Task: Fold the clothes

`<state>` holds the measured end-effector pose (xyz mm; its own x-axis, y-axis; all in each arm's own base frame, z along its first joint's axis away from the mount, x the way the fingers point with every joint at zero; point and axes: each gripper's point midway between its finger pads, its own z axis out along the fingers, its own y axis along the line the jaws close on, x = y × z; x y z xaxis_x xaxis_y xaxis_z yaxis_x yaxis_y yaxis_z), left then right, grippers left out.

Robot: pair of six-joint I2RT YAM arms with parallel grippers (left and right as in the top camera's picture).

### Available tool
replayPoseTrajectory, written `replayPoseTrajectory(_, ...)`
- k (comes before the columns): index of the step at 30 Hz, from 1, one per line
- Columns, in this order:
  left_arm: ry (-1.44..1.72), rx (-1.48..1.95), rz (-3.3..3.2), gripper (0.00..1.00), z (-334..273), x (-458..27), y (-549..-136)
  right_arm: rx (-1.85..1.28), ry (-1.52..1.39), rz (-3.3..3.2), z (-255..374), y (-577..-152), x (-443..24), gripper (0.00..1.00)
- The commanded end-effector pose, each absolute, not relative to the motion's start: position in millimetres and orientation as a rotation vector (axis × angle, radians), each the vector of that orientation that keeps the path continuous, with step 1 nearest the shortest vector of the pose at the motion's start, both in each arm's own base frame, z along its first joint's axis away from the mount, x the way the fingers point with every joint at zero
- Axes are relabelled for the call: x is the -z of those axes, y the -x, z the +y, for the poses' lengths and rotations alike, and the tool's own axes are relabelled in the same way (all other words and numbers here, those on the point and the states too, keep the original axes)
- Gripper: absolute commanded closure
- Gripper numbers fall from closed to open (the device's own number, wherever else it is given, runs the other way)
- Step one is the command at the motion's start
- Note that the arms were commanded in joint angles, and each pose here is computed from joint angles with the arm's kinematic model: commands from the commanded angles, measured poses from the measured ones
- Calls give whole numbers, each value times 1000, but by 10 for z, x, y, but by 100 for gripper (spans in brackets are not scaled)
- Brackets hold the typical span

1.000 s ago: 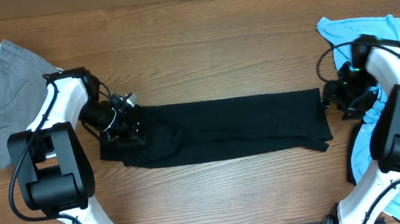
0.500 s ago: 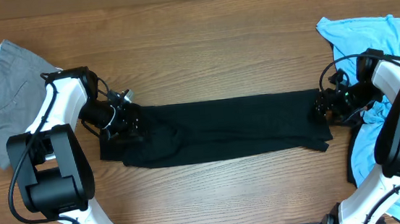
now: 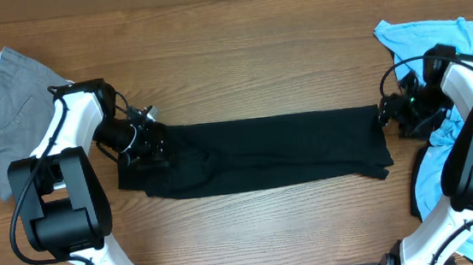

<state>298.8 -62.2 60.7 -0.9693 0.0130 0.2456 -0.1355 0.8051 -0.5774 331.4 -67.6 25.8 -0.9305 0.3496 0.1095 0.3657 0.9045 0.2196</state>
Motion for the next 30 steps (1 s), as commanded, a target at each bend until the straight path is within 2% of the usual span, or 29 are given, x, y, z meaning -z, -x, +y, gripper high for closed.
replayPoseTrajectory(1, -99, -900, -2779, 67, -619, -675, -2990, 325, 516, -3121, -653, -3537, -495, 30)
replayPoseTrajectory(7, -100, -899, -2776, 68, -620, -677, -2982, 322, 417, -3170, -485, -3660, -489, 33)
replayPoseTrajectory(12, -100, -899, -2776, 68, -620, -677, -2982, 323, 399, -3159, -438, -3658, -430, 42)
replayPoseTrajectory(19, -100, -898, -2776, 68, -619, -677, -2981, 318, 399, -3179, -446, -3673, -296, 48)
replayPoseTrajectory(30, -101, -898, -2775, 68, -619, -678, -2980, 306, 399, -3174, -461, -3682, -213, 49)
